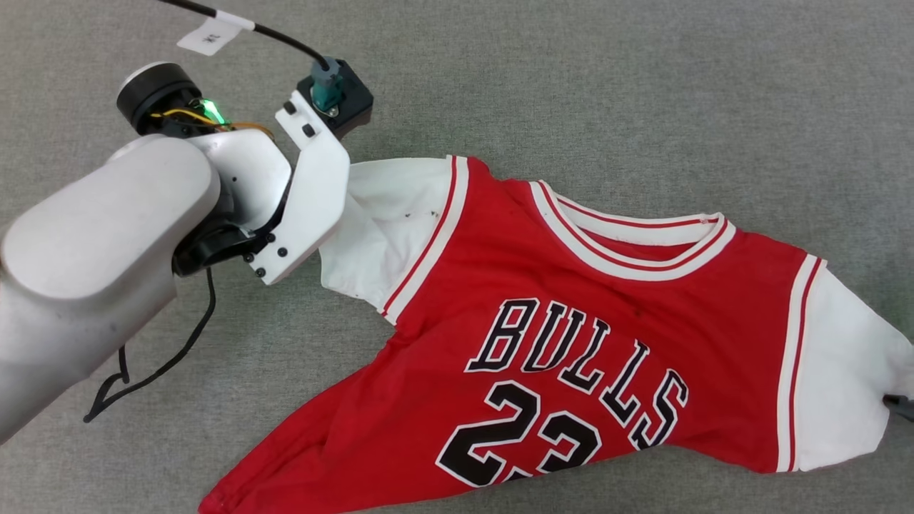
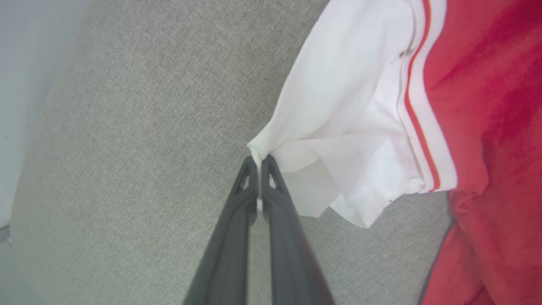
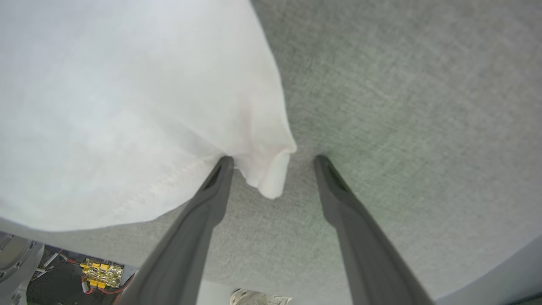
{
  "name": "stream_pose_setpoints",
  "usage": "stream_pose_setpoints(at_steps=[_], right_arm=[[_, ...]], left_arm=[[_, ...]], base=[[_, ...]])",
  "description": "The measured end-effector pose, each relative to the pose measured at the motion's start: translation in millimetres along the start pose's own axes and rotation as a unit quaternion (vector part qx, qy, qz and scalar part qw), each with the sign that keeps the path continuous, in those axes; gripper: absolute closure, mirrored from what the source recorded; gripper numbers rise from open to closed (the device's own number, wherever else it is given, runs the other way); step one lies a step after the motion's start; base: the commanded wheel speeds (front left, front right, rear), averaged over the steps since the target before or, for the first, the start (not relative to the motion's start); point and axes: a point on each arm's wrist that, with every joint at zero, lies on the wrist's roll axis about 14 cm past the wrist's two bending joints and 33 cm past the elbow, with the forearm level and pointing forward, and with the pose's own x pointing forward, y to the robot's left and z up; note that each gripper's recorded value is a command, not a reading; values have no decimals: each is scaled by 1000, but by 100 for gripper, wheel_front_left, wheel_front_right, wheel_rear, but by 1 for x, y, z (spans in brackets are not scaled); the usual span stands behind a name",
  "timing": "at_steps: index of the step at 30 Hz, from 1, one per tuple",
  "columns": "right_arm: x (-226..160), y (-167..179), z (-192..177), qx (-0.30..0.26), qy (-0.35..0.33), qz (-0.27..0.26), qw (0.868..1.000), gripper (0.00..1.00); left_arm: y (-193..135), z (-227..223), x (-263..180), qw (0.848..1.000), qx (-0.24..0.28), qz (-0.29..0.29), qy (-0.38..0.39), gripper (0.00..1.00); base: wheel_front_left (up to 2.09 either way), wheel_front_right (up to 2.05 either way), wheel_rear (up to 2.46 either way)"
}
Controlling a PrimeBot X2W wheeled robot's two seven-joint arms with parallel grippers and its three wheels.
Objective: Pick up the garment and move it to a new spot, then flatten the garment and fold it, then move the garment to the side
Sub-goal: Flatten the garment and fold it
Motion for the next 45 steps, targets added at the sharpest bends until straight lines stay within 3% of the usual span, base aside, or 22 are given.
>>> stream_pose_setpoints(at_steps=[1, 8, 17, 21, 24, 33, 39, 45], right_arm=[[0, 0, 0, 0, -4, -1, 1000, 100], [-17, -5, 22, 2, -87, -17, 996, 100], [-110, -16, 73, -33, -261, -74, 962, 100], [-160, -22, 90, -50, -327, -107, 937, 100], [-202, -26, 108, -63, -385, -134, 911, 100], [-304, -41, 170, -94, -495, -212, 837, 100], [-353, -44, 229, -110, -555, -246, 787, 100], [-385, -57, 285, -115, -594, -280, 746, 100]], left_arm=[[1, 0, 0, 1000, -1, 1, 0, 100], [-2, 7, -14, 999, -3, 12, -35, 100], [-4, 39, -78, 987, 18, 63, -143, 100], [-3, 52, -112, 977, 29, 92, -190, 100], [6, 64, -142, 966, 36, 121, -226, 100], [55, 114, -217, 920, 51, 217, -322, 100], [97, 154, -250, 880, 57, 278, -380, 100], [147, 181, -279, 831, 49, 347, -432, 100]], base=[[0, 0, 0], [0, 0, 0], [0, 0, 0], [0, 0, 0], [0, 0, 0], [0, 0, 0], [0, 0, 0], [0, 0, 0]])
